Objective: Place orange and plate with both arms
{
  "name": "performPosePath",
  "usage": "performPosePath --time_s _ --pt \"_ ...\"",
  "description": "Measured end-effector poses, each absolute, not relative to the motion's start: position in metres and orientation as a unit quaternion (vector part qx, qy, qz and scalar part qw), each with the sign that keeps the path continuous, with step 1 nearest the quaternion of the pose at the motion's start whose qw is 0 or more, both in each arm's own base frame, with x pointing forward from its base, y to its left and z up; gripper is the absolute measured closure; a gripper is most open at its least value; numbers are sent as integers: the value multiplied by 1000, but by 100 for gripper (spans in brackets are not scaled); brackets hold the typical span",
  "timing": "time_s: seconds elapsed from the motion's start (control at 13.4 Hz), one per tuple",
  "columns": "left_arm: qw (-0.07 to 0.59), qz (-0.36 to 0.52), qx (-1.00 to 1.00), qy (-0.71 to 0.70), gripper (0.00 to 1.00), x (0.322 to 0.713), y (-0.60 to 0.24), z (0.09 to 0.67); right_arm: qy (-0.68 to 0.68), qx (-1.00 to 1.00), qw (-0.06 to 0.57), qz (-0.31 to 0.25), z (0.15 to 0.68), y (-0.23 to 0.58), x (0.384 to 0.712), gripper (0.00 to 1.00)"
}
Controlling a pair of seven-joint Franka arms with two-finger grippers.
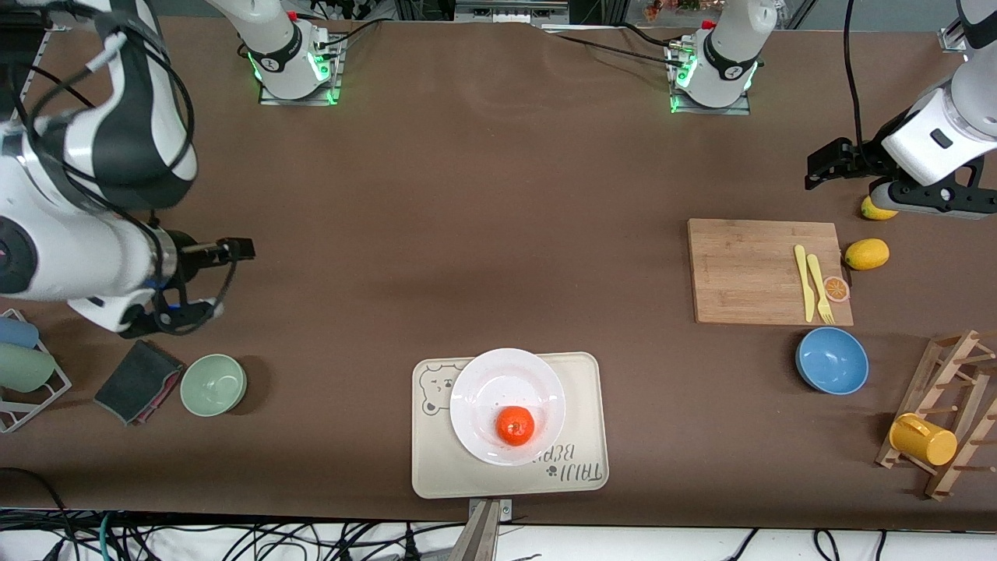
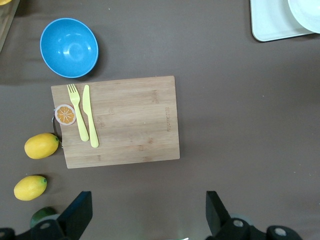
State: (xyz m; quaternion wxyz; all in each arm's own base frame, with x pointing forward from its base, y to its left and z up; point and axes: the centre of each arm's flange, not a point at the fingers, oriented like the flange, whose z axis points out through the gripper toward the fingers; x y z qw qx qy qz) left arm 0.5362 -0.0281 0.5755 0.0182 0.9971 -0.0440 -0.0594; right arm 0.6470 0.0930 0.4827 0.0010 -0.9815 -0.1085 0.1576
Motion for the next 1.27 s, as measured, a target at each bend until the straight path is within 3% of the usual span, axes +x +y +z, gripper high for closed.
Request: performPosePath --time_s 0.45,1.27 --pt "18 -61 997 -43 0 536 -26 576 -53 -994 -5 95 533 32 561 0" --pt "18 -63 997 -43 0 536 -26 576 -25 -998 -6 66 569 -1 553 0"
